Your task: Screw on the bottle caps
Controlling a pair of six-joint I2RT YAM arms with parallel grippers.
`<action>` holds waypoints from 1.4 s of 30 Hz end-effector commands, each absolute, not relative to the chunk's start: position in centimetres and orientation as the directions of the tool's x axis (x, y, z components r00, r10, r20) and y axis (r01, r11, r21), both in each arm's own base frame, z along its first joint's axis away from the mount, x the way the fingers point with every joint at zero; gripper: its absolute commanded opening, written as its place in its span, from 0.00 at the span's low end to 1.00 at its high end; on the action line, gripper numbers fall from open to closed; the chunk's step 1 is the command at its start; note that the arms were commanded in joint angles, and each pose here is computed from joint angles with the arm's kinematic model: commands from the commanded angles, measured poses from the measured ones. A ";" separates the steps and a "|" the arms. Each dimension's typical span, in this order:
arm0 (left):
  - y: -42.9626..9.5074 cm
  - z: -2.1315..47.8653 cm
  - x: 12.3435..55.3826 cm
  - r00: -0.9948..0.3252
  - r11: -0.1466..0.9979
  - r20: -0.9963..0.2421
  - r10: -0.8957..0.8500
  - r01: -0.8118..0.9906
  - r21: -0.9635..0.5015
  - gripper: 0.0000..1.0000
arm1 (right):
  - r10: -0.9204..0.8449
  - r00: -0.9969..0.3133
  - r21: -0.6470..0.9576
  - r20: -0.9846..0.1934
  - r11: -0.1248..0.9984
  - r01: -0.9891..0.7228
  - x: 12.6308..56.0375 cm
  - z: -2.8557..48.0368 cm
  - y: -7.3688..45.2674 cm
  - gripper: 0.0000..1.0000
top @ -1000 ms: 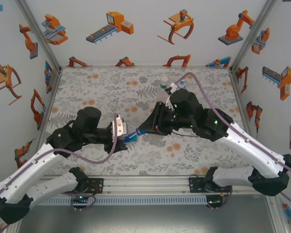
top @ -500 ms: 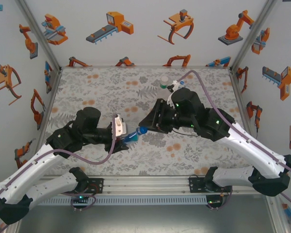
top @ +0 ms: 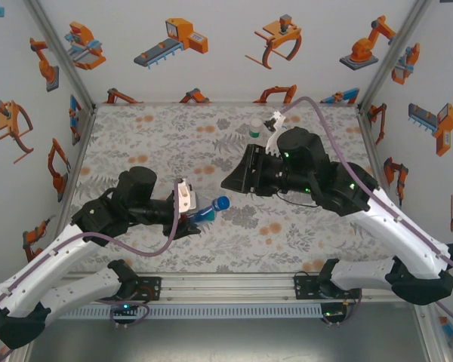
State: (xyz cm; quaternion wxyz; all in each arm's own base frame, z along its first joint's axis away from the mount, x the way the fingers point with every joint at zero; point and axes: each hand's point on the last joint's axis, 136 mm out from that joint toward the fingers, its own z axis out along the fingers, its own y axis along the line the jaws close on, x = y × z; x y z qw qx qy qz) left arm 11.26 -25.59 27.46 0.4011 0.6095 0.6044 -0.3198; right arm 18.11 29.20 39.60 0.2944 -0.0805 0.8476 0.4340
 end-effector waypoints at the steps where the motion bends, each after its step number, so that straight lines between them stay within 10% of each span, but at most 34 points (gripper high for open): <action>1: -25.7 28.1 10.6 0.083 0.023 -0.886 0.457 0.994 0.105 0.00 | -0.056 -0.566 0.469 -0.823 0.496 -0.731 16.6 43.8 29.5 0.51; 10: -25.7 28.2 10.4 0.081 0.013 -0.885 0.458 0.995 0.098 0.00 | -0.233 0.140 -0.144 -0.962 0.000 -0.990 10.1 43.9 30.6 0.45; 15: -25.6 28.3 10.3 0.080 0.011 -0.886 0.457 0.995 0.096 0.00 | -0.202 0.325 -0.300 -0.924 -0.145 -0.943 8.4 42.7 30.8 0.50; 42: -25.4 28.0 10.1 0.078 0.008 -0.883 0.463 0.996 0.092 0.00 | -0.210 0.358 -0.331 -0.910 -0.150 -0.931 9.0 39.8 32.3 0.43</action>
